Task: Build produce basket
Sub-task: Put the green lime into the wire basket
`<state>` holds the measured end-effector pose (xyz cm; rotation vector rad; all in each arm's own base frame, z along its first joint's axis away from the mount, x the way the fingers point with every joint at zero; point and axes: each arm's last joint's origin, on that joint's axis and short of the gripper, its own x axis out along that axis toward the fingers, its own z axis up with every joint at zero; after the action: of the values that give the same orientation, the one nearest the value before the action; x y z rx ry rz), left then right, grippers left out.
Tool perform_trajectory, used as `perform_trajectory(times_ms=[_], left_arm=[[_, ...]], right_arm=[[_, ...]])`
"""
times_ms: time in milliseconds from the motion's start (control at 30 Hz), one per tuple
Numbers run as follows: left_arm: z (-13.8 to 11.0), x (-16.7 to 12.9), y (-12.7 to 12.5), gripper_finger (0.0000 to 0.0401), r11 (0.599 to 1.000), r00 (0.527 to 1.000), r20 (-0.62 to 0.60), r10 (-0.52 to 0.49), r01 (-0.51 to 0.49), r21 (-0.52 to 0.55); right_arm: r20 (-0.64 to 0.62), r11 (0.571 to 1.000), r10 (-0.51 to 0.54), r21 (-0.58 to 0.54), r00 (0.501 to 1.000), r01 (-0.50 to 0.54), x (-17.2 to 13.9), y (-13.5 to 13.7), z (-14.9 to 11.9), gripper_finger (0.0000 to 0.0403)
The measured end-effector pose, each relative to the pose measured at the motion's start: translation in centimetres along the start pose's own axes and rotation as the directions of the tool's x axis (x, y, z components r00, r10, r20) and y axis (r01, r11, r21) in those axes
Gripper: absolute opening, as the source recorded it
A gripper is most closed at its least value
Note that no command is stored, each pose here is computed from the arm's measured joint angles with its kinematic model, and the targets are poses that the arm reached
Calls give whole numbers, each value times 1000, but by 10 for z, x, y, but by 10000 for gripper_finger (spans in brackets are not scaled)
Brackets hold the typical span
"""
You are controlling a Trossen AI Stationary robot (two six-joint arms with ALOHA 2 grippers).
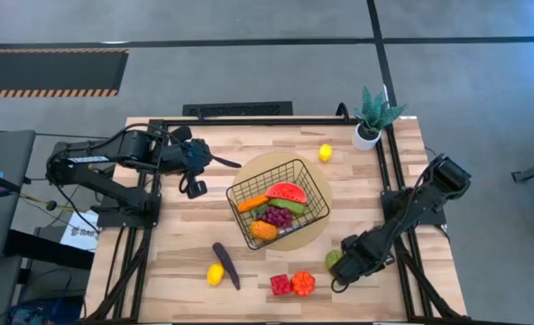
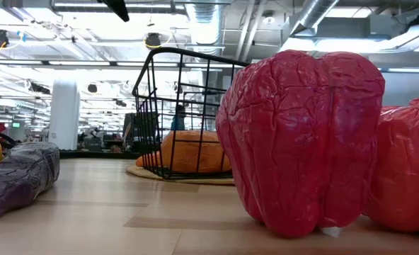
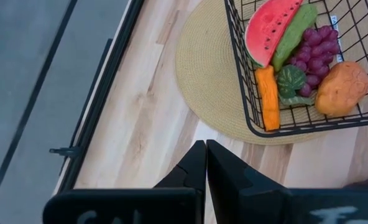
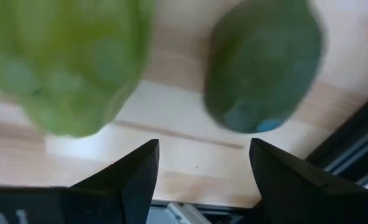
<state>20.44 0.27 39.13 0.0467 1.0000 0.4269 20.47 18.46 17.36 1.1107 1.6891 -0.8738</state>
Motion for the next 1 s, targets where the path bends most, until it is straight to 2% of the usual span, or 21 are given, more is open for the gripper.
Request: perform_trajectory(times_ms=[100,267,533,800,1000], left_arm=[[0,0,0,0,1000,1000,0,0,0,4],[0,0,0,0,1000,1000,0,0,0,4],[1,0,0,0,1000,1000,8,-1,1,1],[1,0,0,0,1000,1000,8,-1,1,1],[1,0,0,0,1000,1000,8,-1,1,1]], right_arm=[[11,999,-39,16,999,38,-1,-3,3,271],[12,999,-42,-18,999,42,-1,-3,5,271],[98,992,-125,10,987,125,-2,-13,10,271],[157,998,-58,-18,986,62,0,-9,12,271],[187,997,-73,-25,980,79,3,-12,15,271]])
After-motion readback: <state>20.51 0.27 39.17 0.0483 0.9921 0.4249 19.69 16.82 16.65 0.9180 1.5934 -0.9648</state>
